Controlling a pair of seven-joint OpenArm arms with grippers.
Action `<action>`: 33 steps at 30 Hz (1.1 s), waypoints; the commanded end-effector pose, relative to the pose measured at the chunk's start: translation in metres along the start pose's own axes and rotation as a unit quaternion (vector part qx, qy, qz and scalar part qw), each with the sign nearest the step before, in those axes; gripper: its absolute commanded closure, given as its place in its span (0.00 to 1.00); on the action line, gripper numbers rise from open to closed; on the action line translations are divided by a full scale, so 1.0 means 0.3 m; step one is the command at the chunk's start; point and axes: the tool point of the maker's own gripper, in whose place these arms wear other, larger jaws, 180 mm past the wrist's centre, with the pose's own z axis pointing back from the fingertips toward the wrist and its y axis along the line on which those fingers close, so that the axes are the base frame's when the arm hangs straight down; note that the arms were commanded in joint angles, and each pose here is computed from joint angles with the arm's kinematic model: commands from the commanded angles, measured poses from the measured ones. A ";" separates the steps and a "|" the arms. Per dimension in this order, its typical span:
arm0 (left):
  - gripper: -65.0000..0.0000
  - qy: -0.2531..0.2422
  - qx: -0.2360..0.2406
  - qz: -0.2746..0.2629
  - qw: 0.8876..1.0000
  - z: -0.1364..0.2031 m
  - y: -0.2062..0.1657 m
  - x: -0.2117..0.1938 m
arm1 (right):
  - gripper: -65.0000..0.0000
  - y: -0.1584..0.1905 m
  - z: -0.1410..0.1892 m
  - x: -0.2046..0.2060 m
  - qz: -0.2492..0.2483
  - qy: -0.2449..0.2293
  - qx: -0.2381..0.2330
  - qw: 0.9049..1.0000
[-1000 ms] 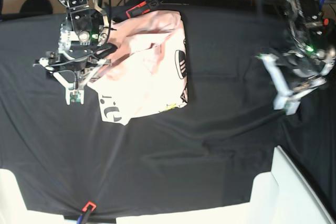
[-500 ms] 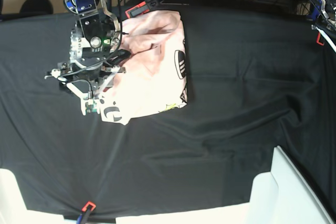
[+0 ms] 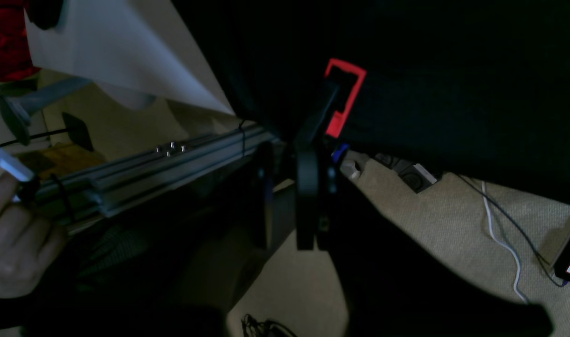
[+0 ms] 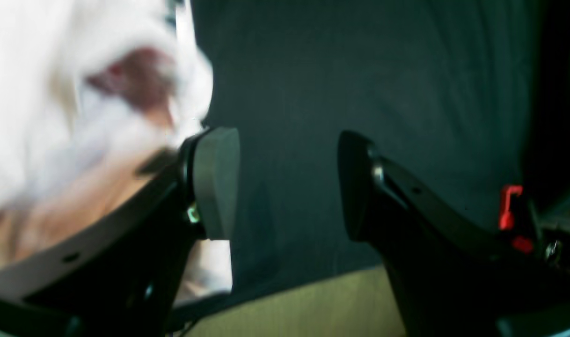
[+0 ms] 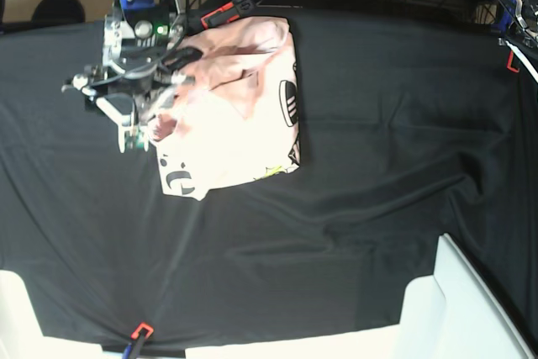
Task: Fold the T-shirt properly
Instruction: 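Grasp the folded shirt edge with the right gripper and tuck it under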
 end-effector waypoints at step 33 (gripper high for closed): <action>0.88 0.011 0.002 -0.001 1.000 -0.020 0.018 -0.023 | 0.52 0.147 -0.019 0.150 0.032 -0.056 0.037 0.997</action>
